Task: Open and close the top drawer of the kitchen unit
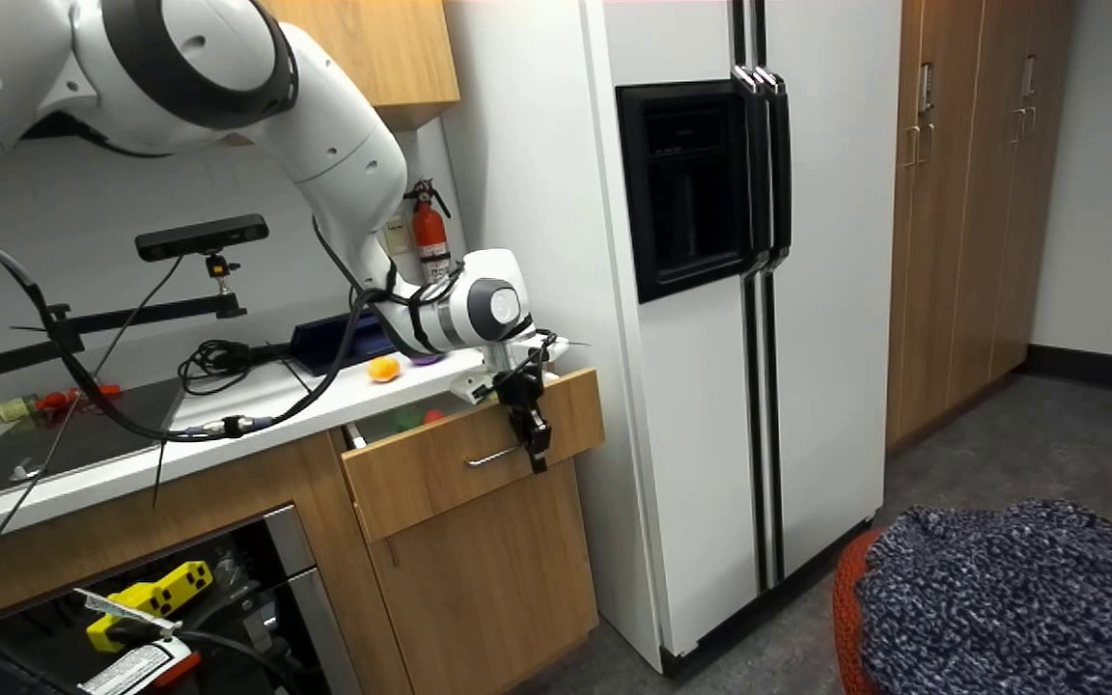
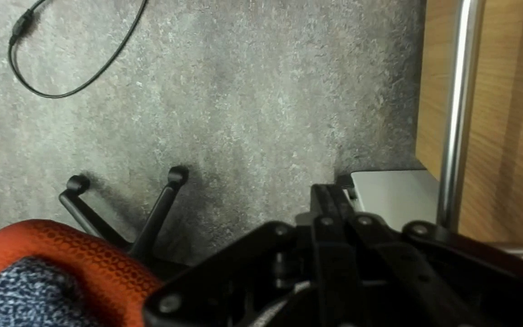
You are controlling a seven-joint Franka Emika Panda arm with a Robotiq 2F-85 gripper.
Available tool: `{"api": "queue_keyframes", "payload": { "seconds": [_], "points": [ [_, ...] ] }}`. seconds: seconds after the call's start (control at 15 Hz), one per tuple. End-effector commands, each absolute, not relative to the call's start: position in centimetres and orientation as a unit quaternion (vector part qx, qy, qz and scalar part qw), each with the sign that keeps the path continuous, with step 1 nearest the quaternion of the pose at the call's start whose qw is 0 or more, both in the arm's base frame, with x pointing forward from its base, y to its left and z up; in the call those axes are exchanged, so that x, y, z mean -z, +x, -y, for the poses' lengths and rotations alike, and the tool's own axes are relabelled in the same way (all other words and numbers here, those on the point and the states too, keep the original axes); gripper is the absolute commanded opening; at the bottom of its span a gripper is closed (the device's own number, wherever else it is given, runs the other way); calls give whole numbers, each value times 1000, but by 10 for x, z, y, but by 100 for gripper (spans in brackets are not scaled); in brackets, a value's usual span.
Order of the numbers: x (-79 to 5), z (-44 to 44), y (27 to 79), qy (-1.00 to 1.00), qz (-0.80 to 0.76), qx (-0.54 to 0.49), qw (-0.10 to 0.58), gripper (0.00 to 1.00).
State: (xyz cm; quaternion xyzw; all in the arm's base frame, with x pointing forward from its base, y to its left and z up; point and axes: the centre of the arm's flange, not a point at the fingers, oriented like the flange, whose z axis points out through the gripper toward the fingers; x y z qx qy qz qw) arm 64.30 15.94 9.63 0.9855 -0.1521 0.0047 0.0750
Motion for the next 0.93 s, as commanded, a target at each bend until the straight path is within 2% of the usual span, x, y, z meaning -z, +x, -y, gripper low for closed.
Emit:
{"api": "queue_keyframes", "payload": {
  "seconds": [0.0,0.87],
  "points": [
    [-89,-206,671,993,100,6,56,0],
    [-112,-270,700,998,40,-10,-37,0]
  ]
}}
